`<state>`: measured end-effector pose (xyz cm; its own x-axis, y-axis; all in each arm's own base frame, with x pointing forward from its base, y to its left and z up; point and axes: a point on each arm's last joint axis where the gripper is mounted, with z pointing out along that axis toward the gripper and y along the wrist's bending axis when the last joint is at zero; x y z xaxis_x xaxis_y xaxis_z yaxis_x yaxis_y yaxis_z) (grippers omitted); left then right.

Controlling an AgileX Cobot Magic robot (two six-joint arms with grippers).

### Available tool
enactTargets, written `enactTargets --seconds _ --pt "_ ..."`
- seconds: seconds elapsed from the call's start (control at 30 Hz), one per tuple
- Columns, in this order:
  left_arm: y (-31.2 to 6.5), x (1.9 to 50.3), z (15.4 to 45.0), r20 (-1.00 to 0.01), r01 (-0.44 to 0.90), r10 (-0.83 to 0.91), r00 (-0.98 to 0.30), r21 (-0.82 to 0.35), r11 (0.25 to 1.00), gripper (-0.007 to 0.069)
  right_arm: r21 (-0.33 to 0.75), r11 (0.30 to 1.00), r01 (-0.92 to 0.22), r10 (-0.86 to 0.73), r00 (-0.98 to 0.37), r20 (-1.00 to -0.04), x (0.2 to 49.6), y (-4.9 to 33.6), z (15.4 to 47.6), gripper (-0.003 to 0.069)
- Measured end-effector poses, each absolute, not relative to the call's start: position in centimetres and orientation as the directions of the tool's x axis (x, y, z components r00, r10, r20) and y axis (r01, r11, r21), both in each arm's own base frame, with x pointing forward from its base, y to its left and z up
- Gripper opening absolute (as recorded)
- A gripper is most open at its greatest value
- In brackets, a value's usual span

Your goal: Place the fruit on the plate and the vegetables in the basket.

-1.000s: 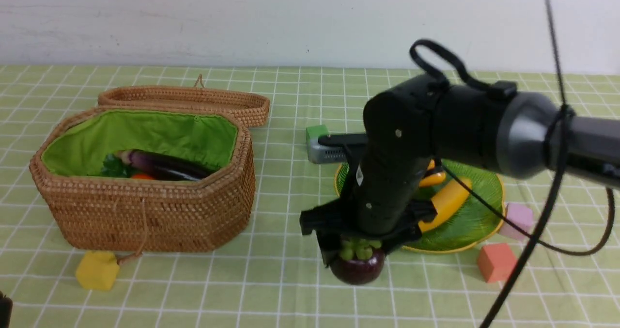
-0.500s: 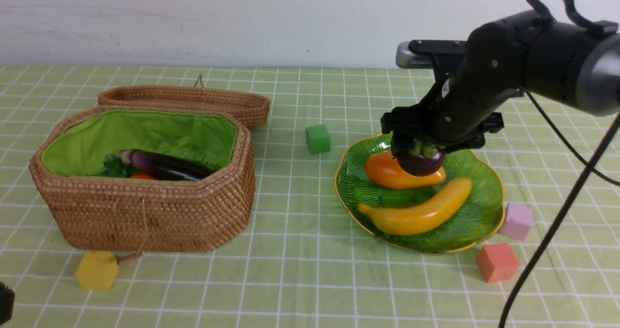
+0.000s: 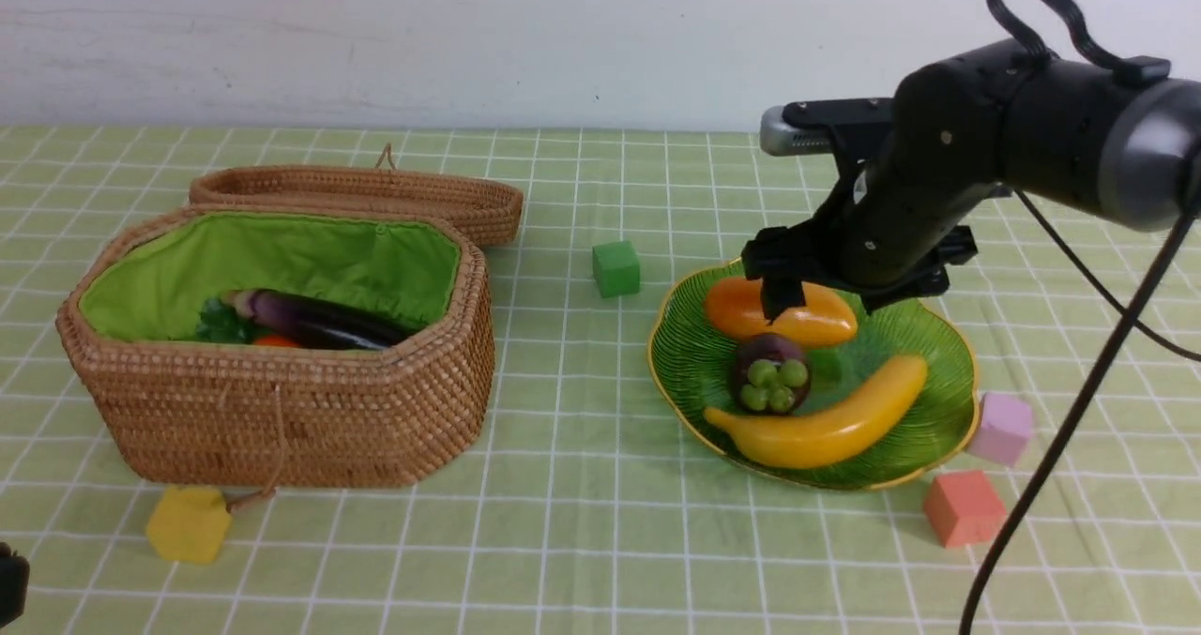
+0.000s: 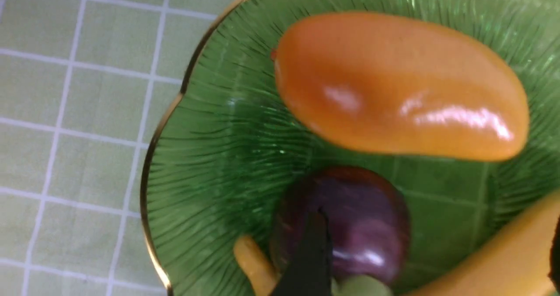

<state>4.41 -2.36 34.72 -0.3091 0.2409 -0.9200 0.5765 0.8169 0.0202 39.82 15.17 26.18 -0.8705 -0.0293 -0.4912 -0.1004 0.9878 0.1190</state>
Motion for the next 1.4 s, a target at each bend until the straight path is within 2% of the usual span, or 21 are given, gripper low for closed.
enactTargets --seconds 0.1,0.13,0.23,0.27,0.33,0.37,0.4,0.47,0.53,0.57,0.7,0.83,0.87,0.97,1.0,1.03,1.17,1.4 --pt "-2.4 4.4 34.8 -0.922 0.577 0.238 -0.305 0.020 0.816 -0.0006 0.118 0.989 -0.094 -0.026 -0.879 -0.476 37.9 14.4 29.2 0.0581" --pt "-2.4 4.4 34.8 -0.922 0.577 0.238 -0.305 0.020 0.816 -0.0006 0.121 0.988 -0.094 -0.024 -0.877 -0.480 37.6 14.3 29.7 0.0581" --pt "-2.5 4.5 35.0 -0.930 0.580 0.226 -0.288 0.018 0.814 -0.0013 0.105 0.989 -0.107 -0.047 -0.888 -0.457 34.0 12.9 34.1 0.0452" --pt "-2.5 4.5 35.0 -0.931 0.580 0.225 -0.287 0.018 0.814 -0.0013 0.102 0.988 -0.112 -0.054 -0.889 -0.455 33.7 12.8 34.3 0.0433" --pt "-2.6 4.5 35.4 -0.947 0.583 0.187 -0.259 0.001 0.813 -0.0013 0.089 0.984 -0.152 -0.096 -0.887 -0.451 30.5 11.6 37.5 0.0294" --pt "-2.5 4.5 35.4 -0.949 0.583 0.183 -0.257 -0.002 0.813 -0.0013 0.087 0.984 -0.154 -0.099 -0.888 -0.448 30.4 11.6 37.5 0.0294" --pt "-2.3 4.2 35.6 -0.963 0.582 0.130 -0.236 -0.033 0.813 -0.0013 0.099 0.979 -0.178 -0.108 -0.865 -0.491 28.5 11.0 39.6 0.0190" --pt "-2.1 3.8 35.5 -0.970 0.583 0.094 -0.225 -0.056 0.811 -0.0013 0.112 0.976 -0.189 -0.105 -0.847 -0.522 27.1 10.5 40.8 0.0125" --pt "-1.1 2.7 34.6 -0.983 0.586 0.006 -0.185 -0.106 0.804 -0.0013 0.159 0.965 -0.211 -0.088 -0.825 -0.559 23.4 9.5 42.4 0.0006" --pt "-0.7 2.3 34.1 -0.985 0.588 -0.027 -0.169 -0.123 0.799 -0.0013 0.179 0.959 -0.219 -0.079 -0.815 -0.574 21.9 9.1 42.9 -0.0011" --pt "0.2 1.3 32.1 -0.984 0.602 -0.126 -0.125 -0.176 0.779 -0.0013 0.237 0.947 -0.215 -0.038 -0.810 -0.585 17.0 7.6 42.8 -0.0016" --pt "-0.8 2.0 29.0 -0.979 0.607 -0.138 -0.153 -0.203 0.768 -0.0013 0.276 0.947 -0.163 0.025 -0.822 -0.570 11.2 5.3 39.9 -0.0006" --pt "-0.8 2.0 29.0 -0.978 0.608 -0.140 -0.153 -0.205 0.767 -0.0013 0.278 0.946 -0.165 0.027 -0.816 -0.578 11.0 5.2 40.0 -0.0006" --pt "-1.3 2.5 27.3 -0.976 0.603 -0.115 -0.187 -0.207 0.770 -0.0013 0.290 0.945 -0.151 0.056 -0.800 -0.598 7.6 3.8 37.1 -0.0001" --pt "-1.3 2.6 27.3 -0.975 0.603 -0.114 -0.189 -0.207 0.770 -0.0013 0.289 0.946 -0.149 0.054 -0.804 -0.592 7.7 3.9 36.9 -0.0001" --pt "-1.5 2.7 26.8 -0.975 0.602 -0.106 -0.197 -0.206 0.772 -0.0013 0.307 0.938 -0.161 0.078 -0.764 -0.640 7.1 3.6 36.1 0.0000" --pt "-1.7 2.9 25.8 -0.972 0.597 -0.084 -0.220 -0.202 0.776 -0.0013 0.347 0.920 -0.183 0.125 -0.703 -0.700 6.9 3.6 34.6 0.0003" --pt "-1.8 3.1 24.4 -0.960 0.580 -0.039 -0.276 -0.198 0.790 -0.0013 0.348 0.922 -0.168 0.125 -0.723 -0.680 7.0 3.7 31.7 0.0008"
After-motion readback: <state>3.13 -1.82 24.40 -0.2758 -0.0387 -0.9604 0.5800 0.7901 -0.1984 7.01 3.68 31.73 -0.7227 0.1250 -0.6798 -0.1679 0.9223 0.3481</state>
